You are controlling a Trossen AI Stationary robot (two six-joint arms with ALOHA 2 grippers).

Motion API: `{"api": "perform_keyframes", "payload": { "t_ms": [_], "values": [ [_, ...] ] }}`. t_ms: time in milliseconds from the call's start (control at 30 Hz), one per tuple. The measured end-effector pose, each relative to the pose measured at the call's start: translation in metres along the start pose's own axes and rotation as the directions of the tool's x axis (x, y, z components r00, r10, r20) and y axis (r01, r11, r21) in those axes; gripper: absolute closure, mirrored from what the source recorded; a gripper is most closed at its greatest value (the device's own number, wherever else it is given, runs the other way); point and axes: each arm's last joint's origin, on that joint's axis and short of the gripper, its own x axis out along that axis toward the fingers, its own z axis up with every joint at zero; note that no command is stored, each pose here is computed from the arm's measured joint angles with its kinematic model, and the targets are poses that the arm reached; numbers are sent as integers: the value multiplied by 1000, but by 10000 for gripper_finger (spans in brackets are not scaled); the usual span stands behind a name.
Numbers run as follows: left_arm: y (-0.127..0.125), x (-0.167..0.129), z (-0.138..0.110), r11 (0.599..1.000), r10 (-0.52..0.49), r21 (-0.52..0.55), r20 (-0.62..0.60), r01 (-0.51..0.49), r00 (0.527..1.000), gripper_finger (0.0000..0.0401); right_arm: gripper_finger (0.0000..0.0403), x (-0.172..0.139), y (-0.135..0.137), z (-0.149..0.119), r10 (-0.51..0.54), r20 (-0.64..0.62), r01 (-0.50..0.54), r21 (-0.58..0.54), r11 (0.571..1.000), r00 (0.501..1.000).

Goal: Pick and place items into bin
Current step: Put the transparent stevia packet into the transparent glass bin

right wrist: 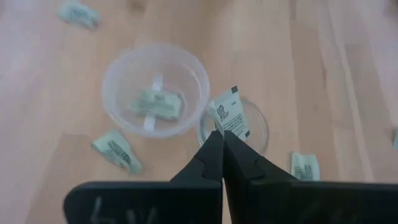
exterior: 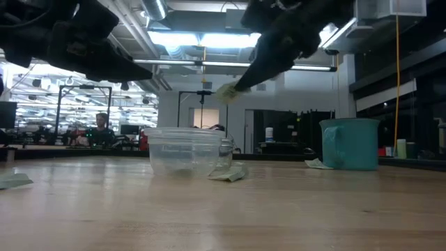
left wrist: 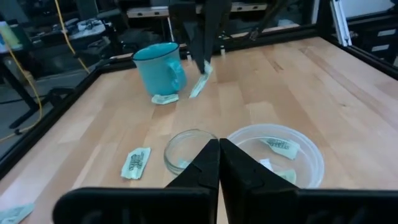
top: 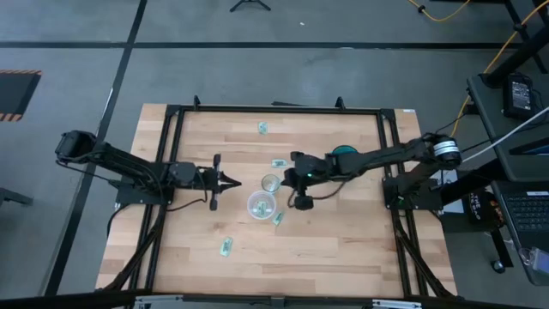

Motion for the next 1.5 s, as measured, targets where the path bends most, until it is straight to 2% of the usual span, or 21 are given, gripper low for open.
{"api": "perform_keyframes", "payload": {
  "t_ms": [200, 400, 900, 1500],
  "values": [
    [8, 1, -1, 1000, -16, -15, 0, 16, 1000, 399, 403, 10, -4, 30, 58, -111, -58, 5, 998, 992],
    [13, 2, -2, 999, -35, -23, -1, 35, 999, 398, 403, 28, -13, 39, 71, -201, -68, 23, 997, 977],
    [12, 2, -6, 998, -50, -45, -43, 49, 998, 399, 403, 68, -36, 18, 127, -287, -103, 97, 990, 950],
    [12, 2, -7, 998, -50, -44, -49, 48, 998, 397, 403, 77, -39, 14, 129, -280, -111, 82, 990, 951]
  ]
}}
